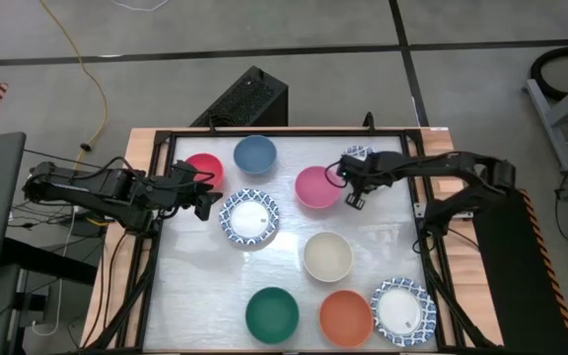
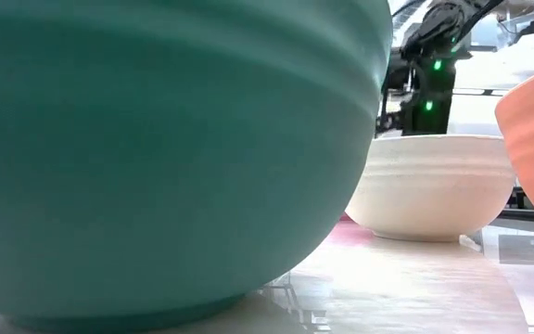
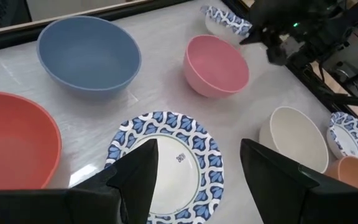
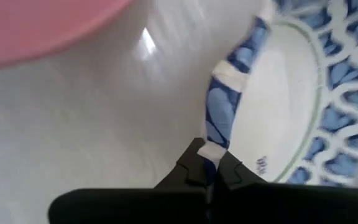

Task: Nest bowls inside each other
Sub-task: Stack the blue patterned bowl on top of the blue patterned bowl

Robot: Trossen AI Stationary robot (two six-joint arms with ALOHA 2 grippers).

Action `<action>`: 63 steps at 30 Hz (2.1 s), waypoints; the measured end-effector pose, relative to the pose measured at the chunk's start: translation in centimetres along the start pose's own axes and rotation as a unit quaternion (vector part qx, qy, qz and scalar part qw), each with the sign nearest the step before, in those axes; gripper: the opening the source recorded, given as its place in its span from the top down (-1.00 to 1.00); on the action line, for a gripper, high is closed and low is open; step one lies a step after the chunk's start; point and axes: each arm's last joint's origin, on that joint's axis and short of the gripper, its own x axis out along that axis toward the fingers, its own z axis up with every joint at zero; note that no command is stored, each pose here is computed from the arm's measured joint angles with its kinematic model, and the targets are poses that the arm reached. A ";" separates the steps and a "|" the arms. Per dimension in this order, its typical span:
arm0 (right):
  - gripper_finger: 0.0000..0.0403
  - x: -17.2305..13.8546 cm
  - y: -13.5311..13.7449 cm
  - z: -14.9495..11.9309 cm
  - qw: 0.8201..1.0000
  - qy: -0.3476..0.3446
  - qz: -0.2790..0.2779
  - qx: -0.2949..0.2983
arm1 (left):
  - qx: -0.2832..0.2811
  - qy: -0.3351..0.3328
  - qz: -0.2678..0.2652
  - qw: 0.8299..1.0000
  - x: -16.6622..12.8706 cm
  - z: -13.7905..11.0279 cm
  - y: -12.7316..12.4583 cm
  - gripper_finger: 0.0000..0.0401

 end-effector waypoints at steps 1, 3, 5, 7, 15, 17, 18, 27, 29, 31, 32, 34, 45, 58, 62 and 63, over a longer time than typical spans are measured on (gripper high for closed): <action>0.96 -0.7 -0.2 0.0 1.000 -0.007 0.001 0.003 | 0.000 0.001 -0.001 1.000 0.0 0.0 0.0 -0.08; 0.96 -2.1 -0.6 0.0 1.000 -0.022 0.003 0.008 | -0.002 0.000 -0.005 1.000 0.0 0.0 -0.1 -0.08; 0.96 -3.6 -1.1 0.1 0.999 -0.044 0.005 0.009 | -0.005 -0.005 -0.015 1.000 0.0 0.2 -0.3 -0.08; 0.96 -5.2 -1.5 0.4 0.997 -0.074 0.008 0.012 | -0.007 -0.014 -0.025 1.000 0.1 0.3 -0.6 -0.08; 0.96 -10.2 -1.5 1.4 0.984 -0.169 0.017 -0.056 | -0.051 -0.062 -0.086 0.993 1.1 1.9 -2.0 -0.08; 0.96 -11.1 -0.9 1.7 0.978 -0.185 0.020 -0.090 | -0.064 -0.065 -0.094 0.991 1.5 2.3 -2.1 -0.08; 0.96 -11.5 -0.7 1.9 0.975 -0.192 0.019 -0.106 | -0.071 -0.065 -0.096 0.991 1.8 2.4 -2.1 -0.08; 0.96 -13.1 2.5 2.9 0.941 -0.224 -0.010 -0.253 | -0.112 -0.053 -0.091 0.988 3.3 3.3 -1.3 -0.08; 0.96 -13.1 3.3 3.1 0.933 -0.224 -0.025 -0.282 | -0.117 -0.047 -0.085 0.988 3.6 3.4 -1.1 -0.08; 0.96 -13.1 4.1 3.2 0.921 -0.219 -0.039 -0.319 | -0.120 -0.046 -0.086 0.988 3.9 3.5 -1.1 -0.08; 0.96 -13.2 4.4 3.3 0.914 -0.220 -0.045 -0.339 | -0.120 -0.043 -0.084 0.988 3.9 3.5 -1.0 -0.08; 0.96 -13.2 5.2 3.4 0.897 -0.219 -0.051 -0.380 | -0.124 -0.043 -0.085 0.988 4.1 3.6 -0.9 -0.08; 0.97 -13.3 8.3 6.3 0.818 -0.251 -0.082 -0.512 | -0.144 -0.029 -0.082 0.986 4.8 4.0 -0.3 -0.08; 0.97 -13.2 10.8 10.6 0.763 -0.283 -0.122 -0.569 | -0.166 -0.031 -0.075 0.983 5.0 4.5 0.3 -0.08; 0.97 -13.0 11.4 11.3 0.763 -0.276 -0.138 -0.567 | -0.169 -0.034 -0.070 0.983 5.1 4.6 0.5 -0.08; 0.97 -13.0 11.5 11.3 0.763 -0.275 -0.141 -0.567 | -0.169 -0.035 -0.069 0.982 5.1 4.7 0.5 -0.08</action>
